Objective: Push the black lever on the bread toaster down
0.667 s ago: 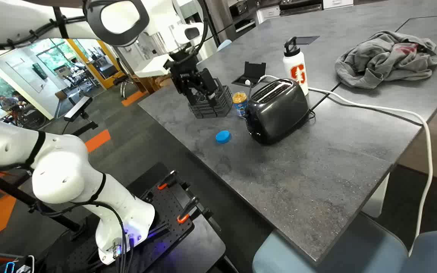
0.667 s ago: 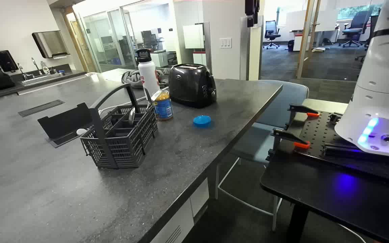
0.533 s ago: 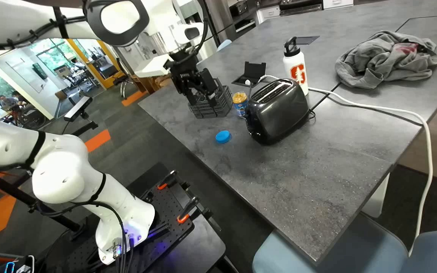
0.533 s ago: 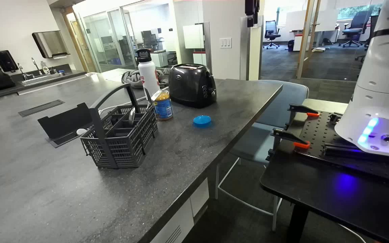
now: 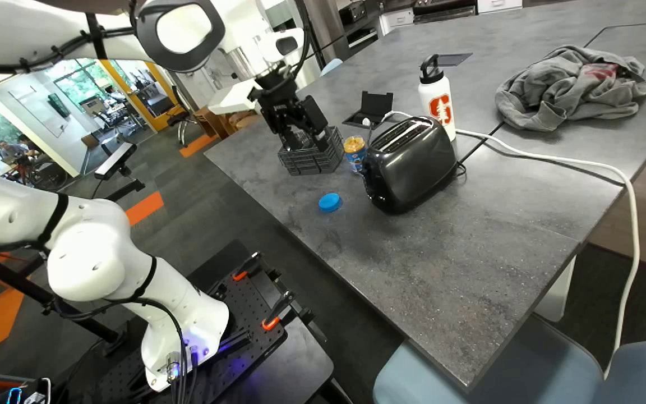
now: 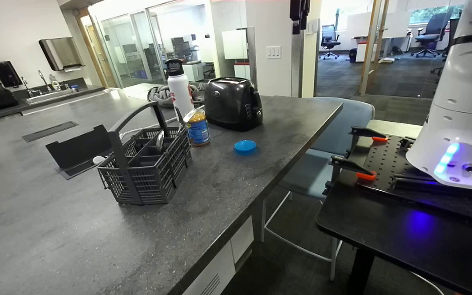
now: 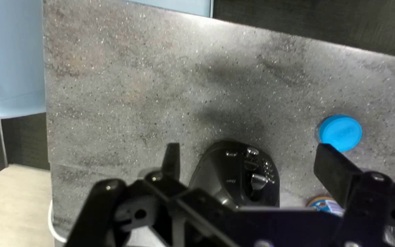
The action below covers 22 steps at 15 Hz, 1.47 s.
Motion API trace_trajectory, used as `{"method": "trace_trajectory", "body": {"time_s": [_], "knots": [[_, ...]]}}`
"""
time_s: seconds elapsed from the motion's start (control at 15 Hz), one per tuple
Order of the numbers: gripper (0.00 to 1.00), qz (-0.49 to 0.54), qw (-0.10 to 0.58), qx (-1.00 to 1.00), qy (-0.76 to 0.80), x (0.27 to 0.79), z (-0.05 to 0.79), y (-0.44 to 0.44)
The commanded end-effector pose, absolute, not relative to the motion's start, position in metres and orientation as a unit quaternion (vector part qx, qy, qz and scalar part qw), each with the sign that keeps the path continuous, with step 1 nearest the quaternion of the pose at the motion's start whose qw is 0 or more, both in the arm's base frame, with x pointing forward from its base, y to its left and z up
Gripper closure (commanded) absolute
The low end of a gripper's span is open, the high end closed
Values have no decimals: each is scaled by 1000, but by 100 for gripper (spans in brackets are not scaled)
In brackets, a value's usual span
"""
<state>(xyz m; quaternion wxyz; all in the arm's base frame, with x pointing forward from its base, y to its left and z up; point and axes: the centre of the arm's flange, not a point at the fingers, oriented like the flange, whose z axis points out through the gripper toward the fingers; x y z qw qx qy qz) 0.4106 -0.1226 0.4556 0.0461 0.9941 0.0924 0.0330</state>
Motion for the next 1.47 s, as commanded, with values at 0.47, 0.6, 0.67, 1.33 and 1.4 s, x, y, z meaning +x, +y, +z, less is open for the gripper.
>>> {"method": "trace_trajectory", "body": {"time_s": [0.47, 0.6, 0.67, 1.33, 1.4], "knots": [[0, 137, 23, 988, 68, 482, 364, -88], [0, 138, 5, 989, 56, 485, 349, -76], [0, 132, 0, 990, 51, 485, 344, -71], [42, 120, 3, 992, 46, 493, 335, -68], [51, 119, 2, 992, 45, 495, 333, -68]]}}
